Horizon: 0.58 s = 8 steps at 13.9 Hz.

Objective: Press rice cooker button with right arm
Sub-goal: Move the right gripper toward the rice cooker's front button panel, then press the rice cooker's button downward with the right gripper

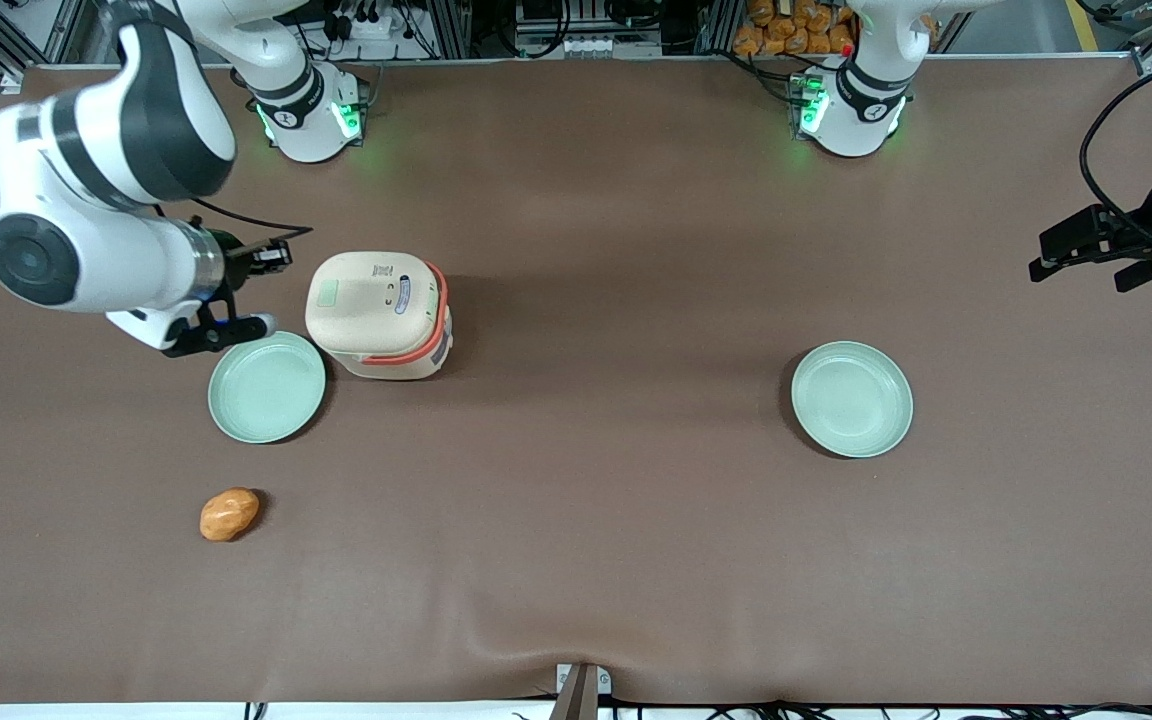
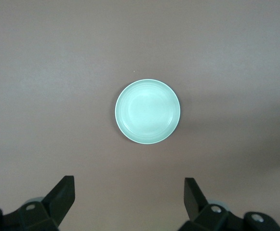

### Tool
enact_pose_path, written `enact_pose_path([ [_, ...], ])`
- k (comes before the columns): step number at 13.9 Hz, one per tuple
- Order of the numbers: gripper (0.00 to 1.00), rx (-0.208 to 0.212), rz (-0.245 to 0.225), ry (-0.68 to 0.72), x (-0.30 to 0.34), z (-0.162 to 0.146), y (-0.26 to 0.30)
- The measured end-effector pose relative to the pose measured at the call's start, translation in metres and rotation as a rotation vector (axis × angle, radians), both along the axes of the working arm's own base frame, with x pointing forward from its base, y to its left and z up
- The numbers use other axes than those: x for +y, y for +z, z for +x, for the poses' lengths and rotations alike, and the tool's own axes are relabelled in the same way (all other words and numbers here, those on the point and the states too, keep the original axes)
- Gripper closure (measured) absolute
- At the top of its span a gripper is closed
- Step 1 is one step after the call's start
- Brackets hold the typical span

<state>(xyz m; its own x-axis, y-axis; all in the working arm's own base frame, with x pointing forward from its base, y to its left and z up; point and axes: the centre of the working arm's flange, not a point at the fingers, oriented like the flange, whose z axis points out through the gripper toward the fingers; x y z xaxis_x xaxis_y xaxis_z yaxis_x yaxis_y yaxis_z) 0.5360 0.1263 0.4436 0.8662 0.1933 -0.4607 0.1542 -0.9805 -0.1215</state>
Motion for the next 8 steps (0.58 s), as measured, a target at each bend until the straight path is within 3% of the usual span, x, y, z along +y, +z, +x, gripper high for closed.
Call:
enact_pose_path([
  [8, 0.99, 0.043, -0.039, -0.001, 0.025, 0.004, -0.066],
])
